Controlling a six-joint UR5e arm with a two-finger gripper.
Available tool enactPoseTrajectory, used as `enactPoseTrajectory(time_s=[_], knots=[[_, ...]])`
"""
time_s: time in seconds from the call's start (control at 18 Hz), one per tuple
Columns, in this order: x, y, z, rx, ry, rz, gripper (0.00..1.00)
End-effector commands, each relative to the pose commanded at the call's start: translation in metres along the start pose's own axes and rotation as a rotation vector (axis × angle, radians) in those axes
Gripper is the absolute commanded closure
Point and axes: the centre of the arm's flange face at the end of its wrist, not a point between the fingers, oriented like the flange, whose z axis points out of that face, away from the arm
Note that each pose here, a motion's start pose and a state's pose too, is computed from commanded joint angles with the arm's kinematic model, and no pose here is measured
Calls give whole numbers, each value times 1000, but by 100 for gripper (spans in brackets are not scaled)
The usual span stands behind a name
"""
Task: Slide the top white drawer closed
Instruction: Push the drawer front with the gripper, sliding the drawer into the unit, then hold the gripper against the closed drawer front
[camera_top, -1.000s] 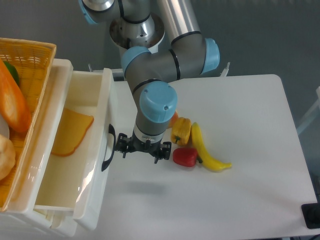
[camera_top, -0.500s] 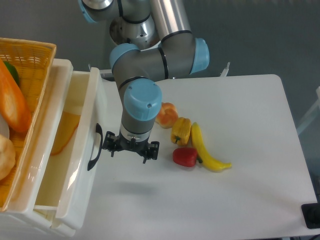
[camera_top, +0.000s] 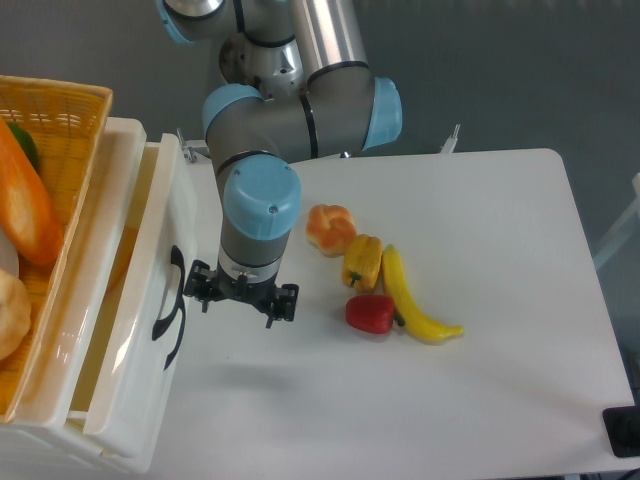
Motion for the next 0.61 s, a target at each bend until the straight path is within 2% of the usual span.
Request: enactPoseTrajectory(time_s=[0.61], knots=[[14, -2, -1, 2, 0, 21, 0]])
